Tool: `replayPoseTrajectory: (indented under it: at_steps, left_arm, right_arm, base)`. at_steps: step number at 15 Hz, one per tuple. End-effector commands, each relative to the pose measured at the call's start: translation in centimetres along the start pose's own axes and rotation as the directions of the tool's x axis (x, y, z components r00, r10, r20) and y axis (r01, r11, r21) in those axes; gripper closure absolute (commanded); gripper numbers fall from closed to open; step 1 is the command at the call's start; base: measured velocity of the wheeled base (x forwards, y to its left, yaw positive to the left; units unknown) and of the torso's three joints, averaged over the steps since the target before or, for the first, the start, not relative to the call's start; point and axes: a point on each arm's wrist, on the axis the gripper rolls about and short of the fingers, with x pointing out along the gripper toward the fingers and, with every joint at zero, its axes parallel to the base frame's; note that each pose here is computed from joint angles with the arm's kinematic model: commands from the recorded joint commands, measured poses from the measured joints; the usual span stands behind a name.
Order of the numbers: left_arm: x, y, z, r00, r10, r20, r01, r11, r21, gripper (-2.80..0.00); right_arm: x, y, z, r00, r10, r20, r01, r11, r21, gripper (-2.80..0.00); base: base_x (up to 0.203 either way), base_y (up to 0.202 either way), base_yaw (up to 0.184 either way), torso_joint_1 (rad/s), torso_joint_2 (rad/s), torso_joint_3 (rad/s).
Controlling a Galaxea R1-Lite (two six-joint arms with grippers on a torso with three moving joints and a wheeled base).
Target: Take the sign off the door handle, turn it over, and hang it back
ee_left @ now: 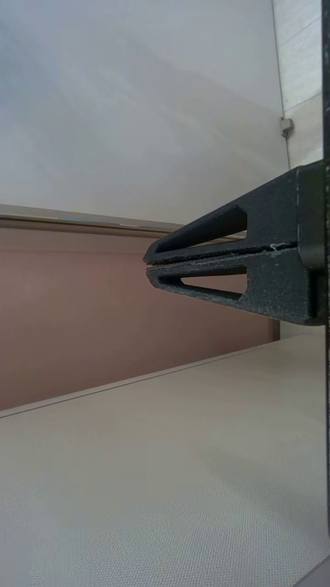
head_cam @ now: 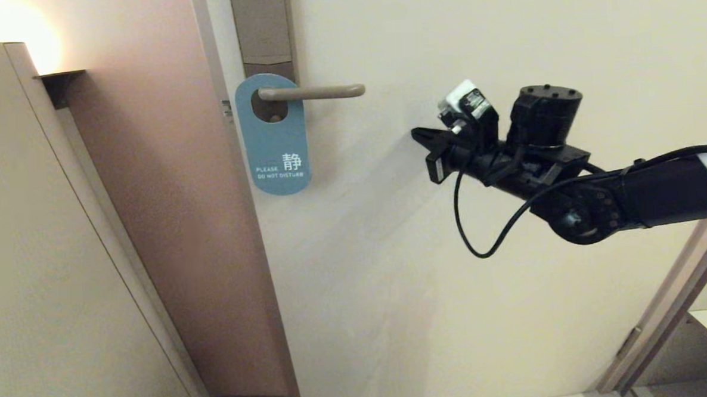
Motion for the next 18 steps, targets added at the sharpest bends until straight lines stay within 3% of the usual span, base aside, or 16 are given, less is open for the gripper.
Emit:
replayPoseTrajectory:
  at_steps: [1,5,9,12,18]
  left_arm:
    - [0.0,0.0,0.0,1.000,0.000,-0.002,0.000,1.000,0.000,0.00]
    - [0.0,0.0,0.0,1.000,0.001,-0.002,-0.001,1.000,0.000,0.00]
    - [0.0,0.0,0.0,1.000,0.000,-0.002,0.000,1.000,0.000,0.00]
    - [0.0,0.0,0.0,1.000,0.000,-0.002,0.000,1.000,0.000,0.00]
    - [0.0,0.0,0.0,1.000,0.000,-0.002,0.000,1.000,0.000,0.00]
  right_arm:
    - [-2.6,-2.6,1.5,0.998,-0.065,0.021,0.065,0.998,-0.014,0.00]
    - [-7.6,-5.6,2.6,0.988,-0.157,0.008,0.157,0.988,-0.008,0.00]
    - [-13.3,-6.5,3.3,0.972,-0.234,-0.023,0.234,0.972,-0.009,0.00]
    - [-17.9,-5.4,3.6,0.964,-0.262,-0.047,0.263,0.965,-0.003,0.00]
    - [-25.3,-1.0,2.8,0.960,-0.268,-0.086,0.269,0.963,0.005,0.00]
  base:
    - [0.000,0.000,0.000,0.000,0.00,0.000]
    - [0.000,0.000,0.000,0.000,0.00,0.000]
    - [0.000,0.000,0.000,0.000,0.00,0.000]
    - [0.000,0.000,0.000,0.000,0.00,0.000]
    - [0.000,0.000,0.000,0.000,0.00,0.000]
